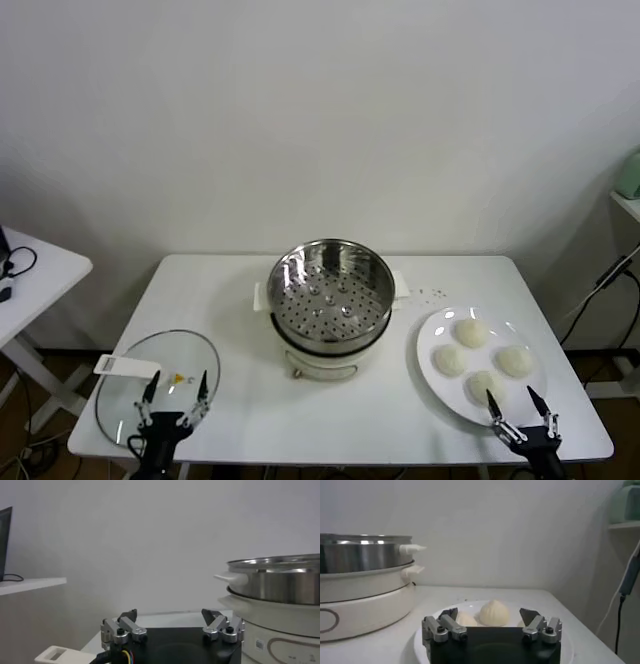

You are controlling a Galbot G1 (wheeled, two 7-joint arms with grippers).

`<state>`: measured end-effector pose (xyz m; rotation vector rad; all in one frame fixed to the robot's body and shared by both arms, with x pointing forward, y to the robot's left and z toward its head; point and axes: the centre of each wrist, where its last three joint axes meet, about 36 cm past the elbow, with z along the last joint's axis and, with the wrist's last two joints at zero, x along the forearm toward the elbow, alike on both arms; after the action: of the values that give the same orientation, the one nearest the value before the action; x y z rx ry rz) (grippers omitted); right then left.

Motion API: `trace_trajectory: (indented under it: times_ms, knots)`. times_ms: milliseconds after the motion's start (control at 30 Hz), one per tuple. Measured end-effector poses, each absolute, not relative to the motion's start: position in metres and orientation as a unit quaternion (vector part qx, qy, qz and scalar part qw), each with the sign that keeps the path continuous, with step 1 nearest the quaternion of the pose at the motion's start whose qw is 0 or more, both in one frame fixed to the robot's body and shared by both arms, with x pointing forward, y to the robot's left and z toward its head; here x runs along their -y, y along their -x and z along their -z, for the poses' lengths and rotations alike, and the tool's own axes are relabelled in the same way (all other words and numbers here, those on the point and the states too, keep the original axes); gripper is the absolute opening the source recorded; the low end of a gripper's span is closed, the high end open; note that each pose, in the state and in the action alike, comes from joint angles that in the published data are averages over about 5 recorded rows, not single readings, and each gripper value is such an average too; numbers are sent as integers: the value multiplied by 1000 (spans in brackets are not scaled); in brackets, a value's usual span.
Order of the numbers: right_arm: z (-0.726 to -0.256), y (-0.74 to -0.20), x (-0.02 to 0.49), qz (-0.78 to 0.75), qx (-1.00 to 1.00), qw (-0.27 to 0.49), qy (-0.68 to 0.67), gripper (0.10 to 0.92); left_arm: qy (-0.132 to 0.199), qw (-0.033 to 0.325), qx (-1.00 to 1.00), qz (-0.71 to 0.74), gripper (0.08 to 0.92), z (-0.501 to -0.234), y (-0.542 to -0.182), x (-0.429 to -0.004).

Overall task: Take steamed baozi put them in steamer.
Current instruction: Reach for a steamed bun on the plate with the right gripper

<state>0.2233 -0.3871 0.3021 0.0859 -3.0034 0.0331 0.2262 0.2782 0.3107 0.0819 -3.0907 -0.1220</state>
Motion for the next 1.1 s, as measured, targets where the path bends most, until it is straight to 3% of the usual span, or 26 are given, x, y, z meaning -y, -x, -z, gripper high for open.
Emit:
trace_trajectory:
  times_ms: [400,833,1100]
  knots:
    - [-363,-292,421,-95,990,70,-82,823,-21,23,998,50,823,-309,-231,-277]
    - [-453,-412,476,-265,916,155,-258,823,-21,16,998,63,823,-303,-238,-270]
    - [-503,-498,484,-364,817,227,-384,823,-22,13,997,70,823,-300,-240,-269]
